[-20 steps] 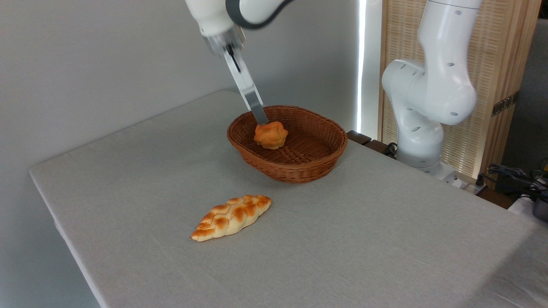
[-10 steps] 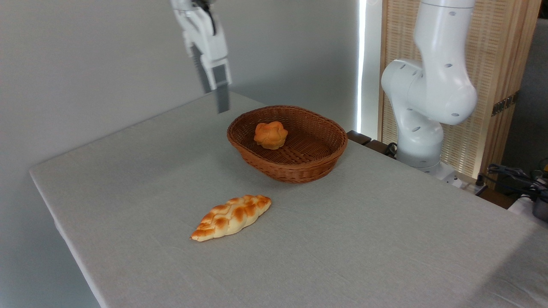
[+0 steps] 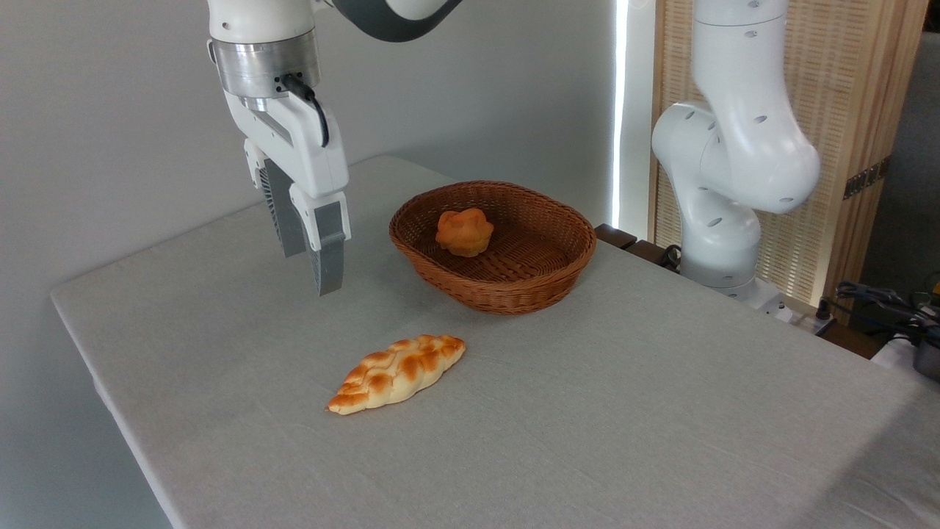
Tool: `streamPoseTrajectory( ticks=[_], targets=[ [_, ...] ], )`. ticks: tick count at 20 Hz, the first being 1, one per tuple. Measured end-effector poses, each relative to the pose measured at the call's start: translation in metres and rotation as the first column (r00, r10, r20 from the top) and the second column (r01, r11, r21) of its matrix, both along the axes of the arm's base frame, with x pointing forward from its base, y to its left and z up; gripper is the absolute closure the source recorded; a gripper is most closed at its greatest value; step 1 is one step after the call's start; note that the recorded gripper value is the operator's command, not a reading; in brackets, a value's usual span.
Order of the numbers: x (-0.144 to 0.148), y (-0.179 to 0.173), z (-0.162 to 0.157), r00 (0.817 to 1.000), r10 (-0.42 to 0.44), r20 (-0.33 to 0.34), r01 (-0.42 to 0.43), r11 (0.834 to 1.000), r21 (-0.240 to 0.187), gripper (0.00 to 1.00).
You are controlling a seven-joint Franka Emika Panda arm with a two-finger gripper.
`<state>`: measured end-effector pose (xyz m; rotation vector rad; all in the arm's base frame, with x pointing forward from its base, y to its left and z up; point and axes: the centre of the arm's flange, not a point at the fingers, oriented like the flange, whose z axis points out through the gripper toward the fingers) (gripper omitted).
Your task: Put bread into the basket
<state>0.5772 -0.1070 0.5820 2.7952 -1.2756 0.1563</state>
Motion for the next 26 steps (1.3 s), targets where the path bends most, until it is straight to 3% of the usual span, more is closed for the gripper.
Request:
streamPoseTrajectory(
  ticks=[5,10,26],
  targets=[
    [0.000,0.016,0.002,0.999,0.024,-0.021,-0.024,1.000,0.000,0.00],
    [-0.004,0.021,0.004,0.998,0.030,-0.050,-0.029,0.999,0.028,0.00],
    [-0.006,0.032,0.013,0.996,0.075,-0.051,-0.074,0.997,0.034,0.00]
  ],
)
